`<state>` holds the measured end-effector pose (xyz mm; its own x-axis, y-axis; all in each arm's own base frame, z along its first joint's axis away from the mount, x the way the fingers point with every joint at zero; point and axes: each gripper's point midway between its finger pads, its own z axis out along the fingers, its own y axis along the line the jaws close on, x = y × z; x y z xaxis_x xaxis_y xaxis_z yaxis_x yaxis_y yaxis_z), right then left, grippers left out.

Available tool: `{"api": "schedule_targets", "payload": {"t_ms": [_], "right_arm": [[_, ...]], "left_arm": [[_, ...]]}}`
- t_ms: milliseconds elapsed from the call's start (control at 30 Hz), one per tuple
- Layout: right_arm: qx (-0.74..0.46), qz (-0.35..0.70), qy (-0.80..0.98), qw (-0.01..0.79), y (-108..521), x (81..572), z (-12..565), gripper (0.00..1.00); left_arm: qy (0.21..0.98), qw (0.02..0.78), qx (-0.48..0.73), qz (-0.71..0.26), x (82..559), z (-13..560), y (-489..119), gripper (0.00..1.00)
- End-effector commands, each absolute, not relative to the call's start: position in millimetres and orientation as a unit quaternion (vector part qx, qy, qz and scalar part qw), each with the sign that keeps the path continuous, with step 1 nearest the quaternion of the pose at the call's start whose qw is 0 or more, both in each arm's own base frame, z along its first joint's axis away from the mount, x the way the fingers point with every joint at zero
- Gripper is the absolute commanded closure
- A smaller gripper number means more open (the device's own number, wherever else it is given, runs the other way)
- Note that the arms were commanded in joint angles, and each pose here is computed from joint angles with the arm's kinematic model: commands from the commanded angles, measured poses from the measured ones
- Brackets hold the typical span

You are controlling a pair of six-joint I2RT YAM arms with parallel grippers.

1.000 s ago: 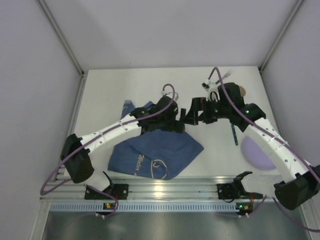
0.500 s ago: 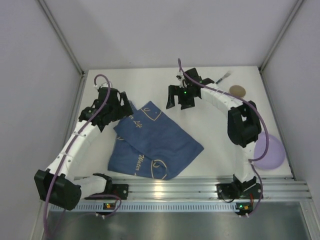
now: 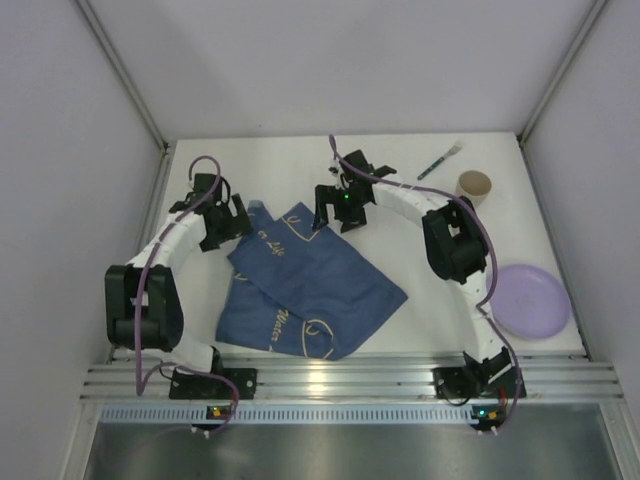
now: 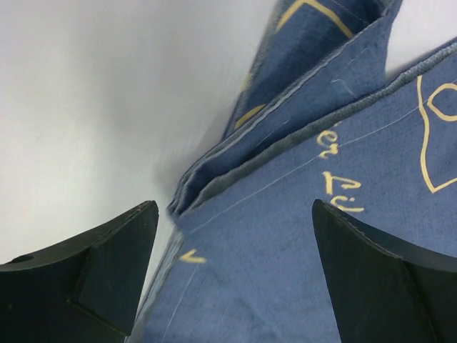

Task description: Set the dinner table for one person

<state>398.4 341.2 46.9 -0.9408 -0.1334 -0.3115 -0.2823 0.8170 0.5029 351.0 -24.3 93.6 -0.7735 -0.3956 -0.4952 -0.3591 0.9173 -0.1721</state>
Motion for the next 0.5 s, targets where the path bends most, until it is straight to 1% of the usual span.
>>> {"api": "schedule_targets", "payload": {"t_ms": [0, 33, 133, 267, 300, 367, 400, 467], "right_arm": [[-0.129, 0.286, 0.945, 0.09, 365, 370, 27, 0.0], [-0.13, 0.285, 0.946, 0.081, 367, 364, 21, 0.0], [-0.123, 0.284, 0.949, 0.063, 364, 356, 12, 0.0], [-0.129, 0.271, 0.952, 0.055, 358, 353, 8, 0.0], [-0.128, 0.27, 0.953, 0.054, 357, 353, 7, 0.0], [-0.127, 0.269, 0.953, 0.05, 358, 352, 6, 0.03], [-0.126, 0.271, 0.953, 0.047, 359, 352, 5, 0.05], [-0.122, 0.274, 0.953, 0.043, 360, 351, 4, 0.11]], "left_arm": [[0.932, 0.318, -0.138, -0.11, 402, 100, -49, 0.07], [0.931, 0.321, -0.129, -0.121, 412, 103, -54, 0.07], [0.934, 0.308, -0.107, -0.144, 434, 92, -64, 0.14], [0.936, 0.308, -0.085, -0.145, 452, 81, -66, 0.16], [0.936, 0.312, -0.08, -0.145, 457, 83, -67, 0.2], [0.942, 0.297, -0.071, -0.141, 458, 69, -66, 0.29], [0.942, 0.293, -0.065, -0.149, 460, 68, -69, 0.39], [0.944, 0.282, -0.058, -0.16, 460, 59, -74, 0.5]]}}
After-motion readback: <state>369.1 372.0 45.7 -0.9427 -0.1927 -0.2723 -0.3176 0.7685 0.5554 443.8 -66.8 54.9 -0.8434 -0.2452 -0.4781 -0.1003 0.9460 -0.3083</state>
